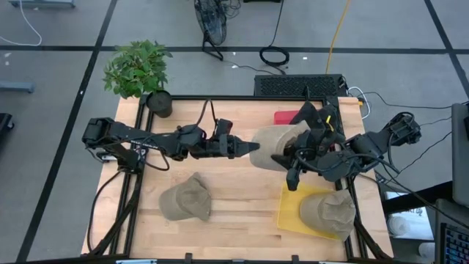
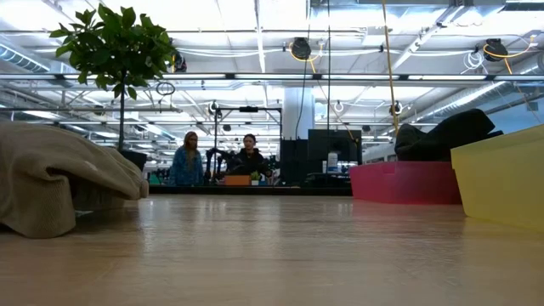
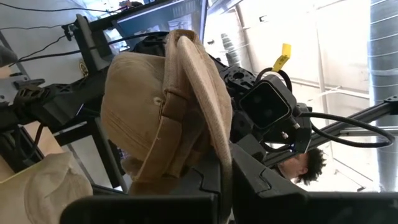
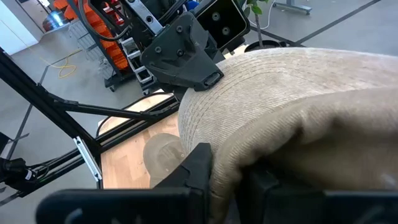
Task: Pick & Place hat
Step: Put the bottom brown cap into the yellow bin
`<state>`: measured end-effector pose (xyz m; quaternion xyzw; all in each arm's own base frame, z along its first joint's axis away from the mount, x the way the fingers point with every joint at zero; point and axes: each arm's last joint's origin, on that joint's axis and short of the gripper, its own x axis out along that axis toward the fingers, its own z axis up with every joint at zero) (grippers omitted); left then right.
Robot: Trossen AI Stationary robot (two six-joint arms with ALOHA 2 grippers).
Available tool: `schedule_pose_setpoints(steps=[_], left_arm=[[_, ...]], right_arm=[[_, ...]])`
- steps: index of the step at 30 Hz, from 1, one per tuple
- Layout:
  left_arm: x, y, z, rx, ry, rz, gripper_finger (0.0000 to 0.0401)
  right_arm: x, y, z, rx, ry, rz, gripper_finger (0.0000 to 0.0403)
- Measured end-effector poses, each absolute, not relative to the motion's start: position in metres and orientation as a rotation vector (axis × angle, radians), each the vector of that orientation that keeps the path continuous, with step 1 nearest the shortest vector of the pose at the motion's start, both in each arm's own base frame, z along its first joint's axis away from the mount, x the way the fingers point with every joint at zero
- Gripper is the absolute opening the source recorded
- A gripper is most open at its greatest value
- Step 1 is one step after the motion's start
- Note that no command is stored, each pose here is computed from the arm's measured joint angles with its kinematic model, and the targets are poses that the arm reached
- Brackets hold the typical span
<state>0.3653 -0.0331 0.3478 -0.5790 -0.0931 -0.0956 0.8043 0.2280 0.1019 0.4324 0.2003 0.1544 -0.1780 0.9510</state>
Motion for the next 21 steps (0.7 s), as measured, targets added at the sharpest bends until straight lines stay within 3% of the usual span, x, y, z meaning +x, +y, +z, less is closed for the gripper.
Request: schedule_pose_setpoints(steps=[13,21], left_arm=[[0.3657,-0.0316,0.3468,-1.233,-0.194,-0.191,0.0015],[0.3669,-0.0308,0.3443,-1.191,-0.183,-0.178,0.0109]], right_arm=[[0.2279,0.1022,0.4324,0.411,0.313,-0.362,0.0030],[0.2282,0.1024,0.4331,0.421,0.305,-0.361,0.0025]])
